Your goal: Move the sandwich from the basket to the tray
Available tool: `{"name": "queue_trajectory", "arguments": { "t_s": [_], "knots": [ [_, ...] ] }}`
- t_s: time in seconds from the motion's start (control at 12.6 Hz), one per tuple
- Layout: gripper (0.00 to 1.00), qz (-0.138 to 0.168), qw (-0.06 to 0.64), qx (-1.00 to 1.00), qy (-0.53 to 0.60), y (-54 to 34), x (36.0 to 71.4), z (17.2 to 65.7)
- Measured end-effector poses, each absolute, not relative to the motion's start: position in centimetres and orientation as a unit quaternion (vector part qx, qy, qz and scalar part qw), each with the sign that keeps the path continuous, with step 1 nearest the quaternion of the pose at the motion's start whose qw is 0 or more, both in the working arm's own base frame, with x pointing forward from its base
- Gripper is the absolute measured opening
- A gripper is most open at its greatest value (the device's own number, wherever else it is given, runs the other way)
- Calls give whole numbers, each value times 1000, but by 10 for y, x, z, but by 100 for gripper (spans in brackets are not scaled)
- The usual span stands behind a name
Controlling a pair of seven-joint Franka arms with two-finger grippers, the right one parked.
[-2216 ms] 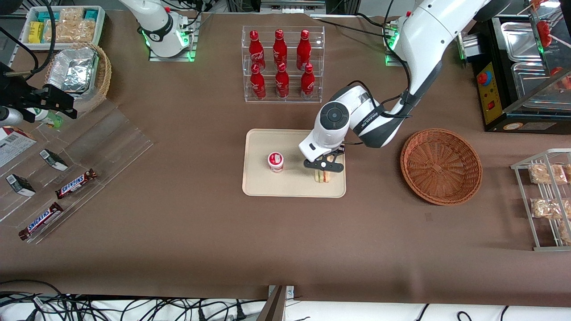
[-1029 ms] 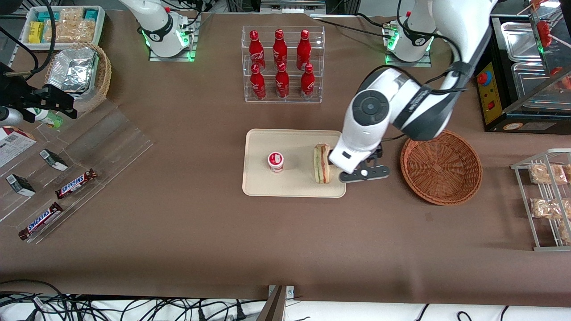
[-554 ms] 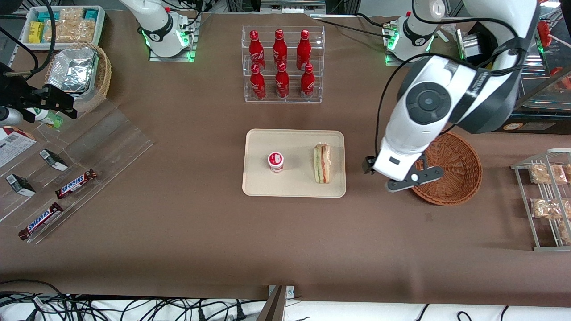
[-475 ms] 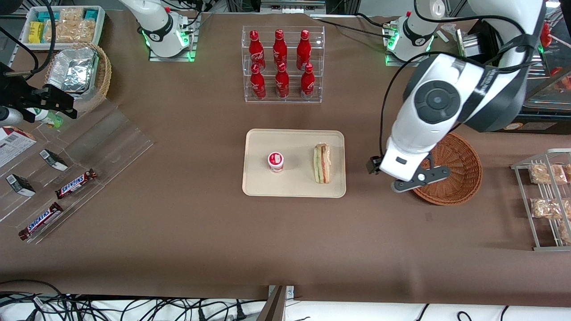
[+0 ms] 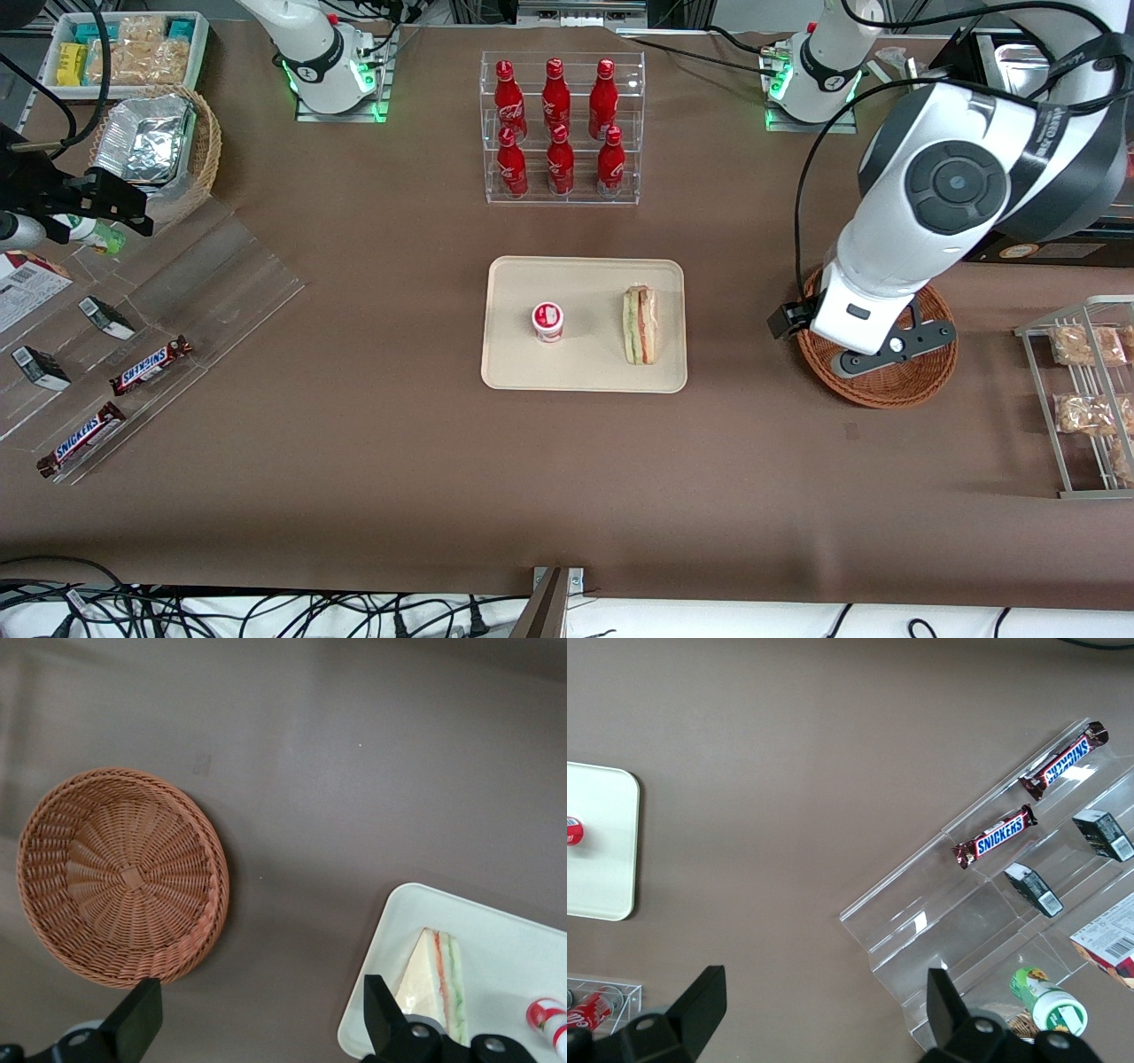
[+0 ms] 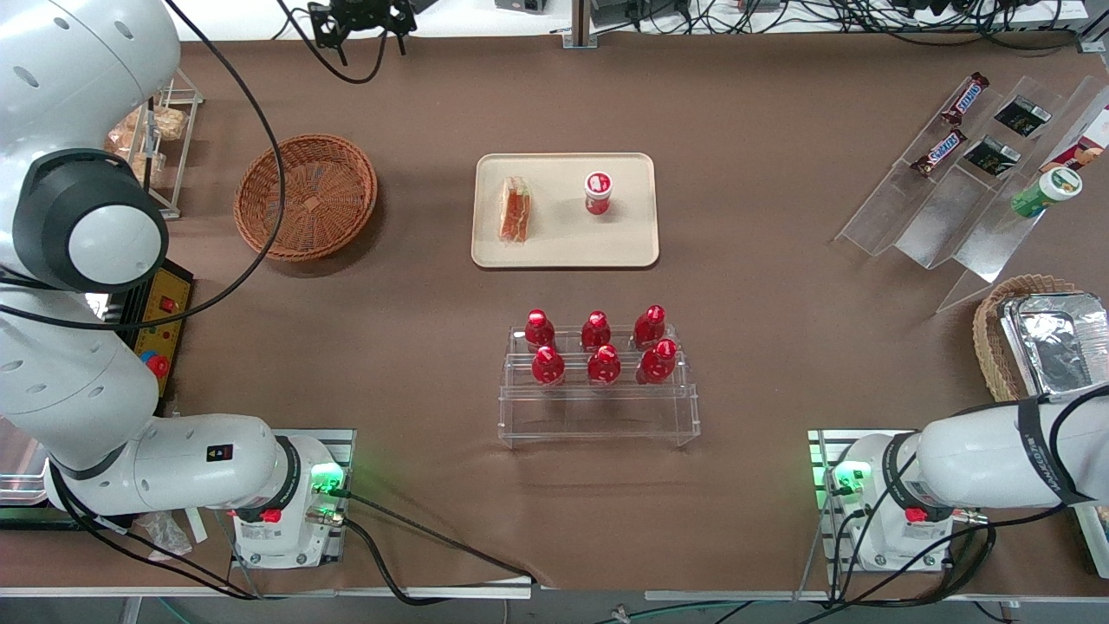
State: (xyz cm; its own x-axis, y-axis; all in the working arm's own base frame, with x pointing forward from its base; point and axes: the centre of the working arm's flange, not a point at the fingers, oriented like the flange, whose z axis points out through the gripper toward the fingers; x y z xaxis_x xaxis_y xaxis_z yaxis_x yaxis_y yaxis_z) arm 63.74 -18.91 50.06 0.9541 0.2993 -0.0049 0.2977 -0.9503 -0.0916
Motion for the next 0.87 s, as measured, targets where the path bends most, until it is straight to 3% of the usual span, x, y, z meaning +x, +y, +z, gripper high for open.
{"name": "queue_trajectory", "arguments": {
  "t_s": [0.87],
  "knots": [
    [100,24,14,-1000,3,-20,598,565]
  ]
}}
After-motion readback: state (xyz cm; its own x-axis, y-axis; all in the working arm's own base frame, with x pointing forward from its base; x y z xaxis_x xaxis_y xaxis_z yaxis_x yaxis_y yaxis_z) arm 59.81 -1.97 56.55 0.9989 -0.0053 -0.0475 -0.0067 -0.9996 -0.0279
